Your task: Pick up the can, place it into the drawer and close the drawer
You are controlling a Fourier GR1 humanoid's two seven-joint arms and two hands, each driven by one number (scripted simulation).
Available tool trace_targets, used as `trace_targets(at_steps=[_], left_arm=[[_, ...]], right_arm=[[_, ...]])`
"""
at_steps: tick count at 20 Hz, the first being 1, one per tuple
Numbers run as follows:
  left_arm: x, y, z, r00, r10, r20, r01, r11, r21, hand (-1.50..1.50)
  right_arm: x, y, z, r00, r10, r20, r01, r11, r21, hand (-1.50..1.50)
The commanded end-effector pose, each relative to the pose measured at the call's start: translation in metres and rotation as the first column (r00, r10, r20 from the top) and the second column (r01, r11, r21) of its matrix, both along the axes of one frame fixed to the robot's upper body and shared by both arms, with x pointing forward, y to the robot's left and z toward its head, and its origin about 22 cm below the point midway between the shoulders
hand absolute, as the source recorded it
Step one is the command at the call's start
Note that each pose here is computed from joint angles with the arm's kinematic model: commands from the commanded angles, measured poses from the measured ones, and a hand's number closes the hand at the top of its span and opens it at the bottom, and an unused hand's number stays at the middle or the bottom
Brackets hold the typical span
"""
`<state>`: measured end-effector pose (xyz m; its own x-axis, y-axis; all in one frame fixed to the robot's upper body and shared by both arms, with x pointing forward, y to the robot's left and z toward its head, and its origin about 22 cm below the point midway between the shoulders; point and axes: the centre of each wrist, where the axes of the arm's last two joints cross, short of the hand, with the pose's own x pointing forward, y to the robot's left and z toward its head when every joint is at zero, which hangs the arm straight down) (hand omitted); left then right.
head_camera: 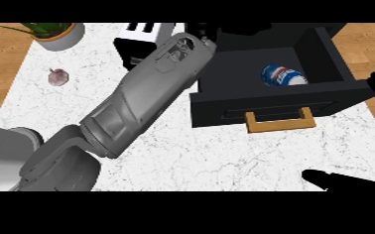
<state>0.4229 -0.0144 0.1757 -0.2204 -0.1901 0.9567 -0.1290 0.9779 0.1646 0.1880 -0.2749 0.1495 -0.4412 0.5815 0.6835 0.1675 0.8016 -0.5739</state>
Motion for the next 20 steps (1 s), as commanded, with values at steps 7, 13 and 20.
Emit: trace_targets(at_steps=[7,13,20], left_arm=[[-0.009,-0.013,0.013,1.0,-0.003,0.021,0.004,1.0,-0.007,-1.5],[0.003,0.004,0.025,1.0,-0.003,-0.003,0.003,1.0,-0.02,-1.5],[-0.001,0.029,0.022,1.0,0.011,-0.011,-0.011,1.0,-0.011,-1.5]], right_arm=[[0.028,0.031,-0.037,0.997,-0.077,-0.013,0.066,0.919,-0.389,-1.5],[0.064,0.038,-0.065,0.988,-0.152,-0.034,0.11,0.832,-0.544,-1.5],[0.086,0.044,-0.111,0.975,-0.224,-0.017,0.185,0.843,-0.504,-1.5]])
